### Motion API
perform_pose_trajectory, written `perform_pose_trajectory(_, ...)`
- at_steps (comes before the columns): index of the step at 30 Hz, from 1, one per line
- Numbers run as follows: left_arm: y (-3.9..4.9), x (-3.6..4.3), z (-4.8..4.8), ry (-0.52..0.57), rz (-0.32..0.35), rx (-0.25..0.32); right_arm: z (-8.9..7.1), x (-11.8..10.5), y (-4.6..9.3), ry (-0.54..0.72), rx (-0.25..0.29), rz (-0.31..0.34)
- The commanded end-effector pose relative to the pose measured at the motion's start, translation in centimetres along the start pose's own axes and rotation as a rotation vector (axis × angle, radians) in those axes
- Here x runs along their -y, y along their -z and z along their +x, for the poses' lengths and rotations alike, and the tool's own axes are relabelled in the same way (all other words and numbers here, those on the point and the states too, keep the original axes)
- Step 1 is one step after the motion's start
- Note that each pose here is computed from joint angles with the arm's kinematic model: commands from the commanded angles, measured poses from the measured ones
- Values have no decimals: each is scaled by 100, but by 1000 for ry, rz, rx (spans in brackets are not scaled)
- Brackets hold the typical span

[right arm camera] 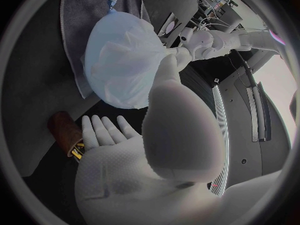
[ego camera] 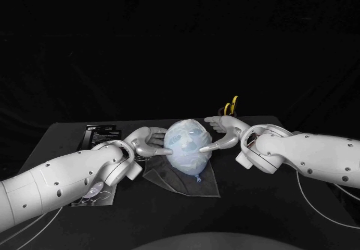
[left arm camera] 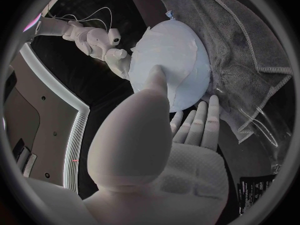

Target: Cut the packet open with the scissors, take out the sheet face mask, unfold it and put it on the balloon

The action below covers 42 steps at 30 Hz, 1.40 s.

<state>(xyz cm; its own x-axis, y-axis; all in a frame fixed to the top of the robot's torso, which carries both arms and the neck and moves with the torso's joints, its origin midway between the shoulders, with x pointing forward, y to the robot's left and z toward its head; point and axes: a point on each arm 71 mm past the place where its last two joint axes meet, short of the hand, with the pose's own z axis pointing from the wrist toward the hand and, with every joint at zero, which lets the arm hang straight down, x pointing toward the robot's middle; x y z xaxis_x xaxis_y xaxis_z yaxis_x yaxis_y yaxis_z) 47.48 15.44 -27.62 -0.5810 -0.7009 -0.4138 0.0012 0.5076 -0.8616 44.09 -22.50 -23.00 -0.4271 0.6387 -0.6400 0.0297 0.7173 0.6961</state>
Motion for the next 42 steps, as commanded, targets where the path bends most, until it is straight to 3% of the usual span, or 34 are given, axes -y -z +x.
perform_pose_trajectory(1, -9, 21, 15, 1, 8, 5, -20, 51, 2, -31, -7, 45)
perform_pose_trajectory(18, -8, 35, 28, 10, 15, 3, 233, 59, -103, -152, -85, 82)
perform_pose_trajectory(42, 38, 53, 2, 48, 48, 23, 484, 58, -168, -239, -117, 108)
